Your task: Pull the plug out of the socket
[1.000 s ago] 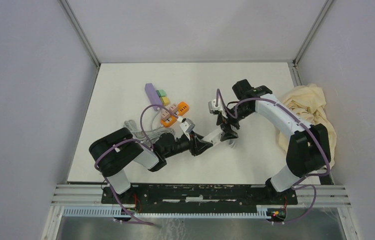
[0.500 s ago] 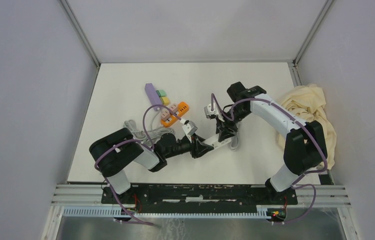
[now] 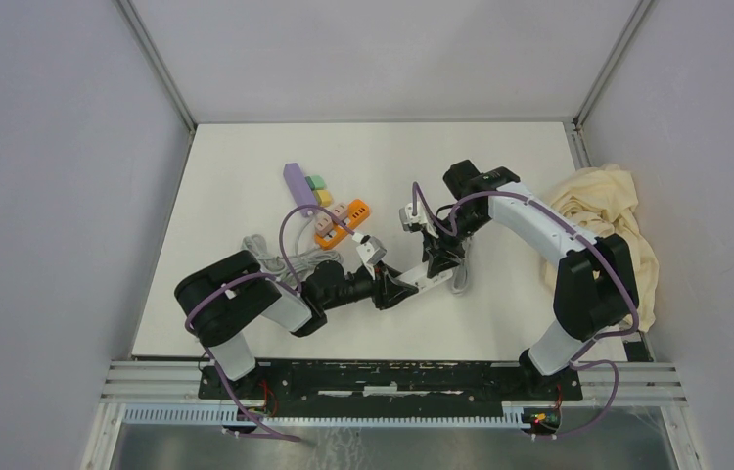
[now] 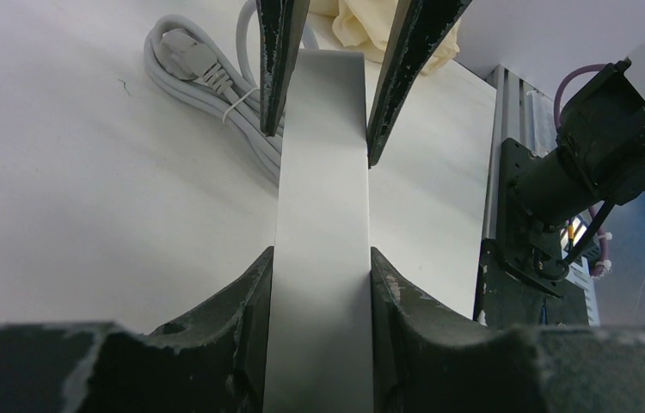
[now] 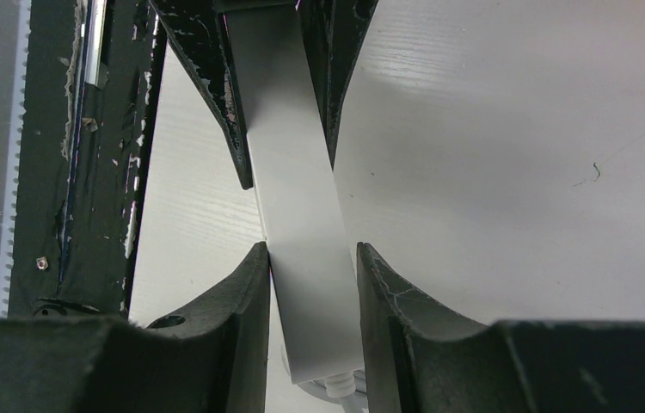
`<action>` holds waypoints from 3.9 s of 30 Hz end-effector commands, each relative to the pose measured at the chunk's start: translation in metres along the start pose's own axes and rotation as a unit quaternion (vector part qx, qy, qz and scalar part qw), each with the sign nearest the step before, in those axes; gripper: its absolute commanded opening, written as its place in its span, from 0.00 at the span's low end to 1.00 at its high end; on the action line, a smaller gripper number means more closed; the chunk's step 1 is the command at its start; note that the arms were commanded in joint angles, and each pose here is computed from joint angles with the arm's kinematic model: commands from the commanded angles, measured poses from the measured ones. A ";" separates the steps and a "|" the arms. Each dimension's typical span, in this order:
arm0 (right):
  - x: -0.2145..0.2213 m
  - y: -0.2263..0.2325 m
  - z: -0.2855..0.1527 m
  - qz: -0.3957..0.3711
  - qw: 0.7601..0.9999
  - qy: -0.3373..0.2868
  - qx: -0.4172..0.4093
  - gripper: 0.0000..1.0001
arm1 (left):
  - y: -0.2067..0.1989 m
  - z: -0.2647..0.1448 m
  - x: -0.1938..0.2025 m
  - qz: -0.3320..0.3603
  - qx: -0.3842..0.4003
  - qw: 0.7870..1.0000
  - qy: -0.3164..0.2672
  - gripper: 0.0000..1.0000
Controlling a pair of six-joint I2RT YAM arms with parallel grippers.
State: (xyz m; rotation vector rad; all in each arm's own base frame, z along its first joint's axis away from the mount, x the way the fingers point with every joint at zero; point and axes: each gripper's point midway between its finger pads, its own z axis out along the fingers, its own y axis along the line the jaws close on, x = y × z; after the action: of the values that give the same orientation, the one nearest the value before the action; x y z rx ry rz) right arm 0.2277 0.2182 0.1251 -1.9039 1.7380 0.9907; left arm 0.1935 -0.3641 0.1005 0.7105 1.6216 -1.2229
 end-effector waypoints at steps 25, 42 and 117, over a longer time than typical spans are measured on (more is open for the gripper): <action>-0.002 -0.030 -0.037 0.031 0.997 -0.042 0.064 0.00 | 0.036 -0.056 -0.054 0.002 -0.144 0.977 -0.160 0.97; 0.007 -0.046 -0.088 0.076 0.983 -0.096 0.134 0.00 | 0.048 -0.075 -0.062 -0.017 -0.182 0.964 -0.194 0.97; -0.072 -0.044 -0.189 0.161 0.869 -0.332 0.328 1.00 | 0.047 -0.068 -0.087 -0.189 -0.260 0.943 -0.082 0.98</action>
State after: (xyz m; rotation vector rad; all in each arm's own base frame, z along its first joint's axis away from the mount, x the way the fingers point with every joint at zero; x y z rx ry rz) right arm 0.3413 0.1409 0.2732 -0.6946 1.8291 0.7588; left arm 0.2451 -0.2917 0.1723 0.0668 1.7285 -1.0826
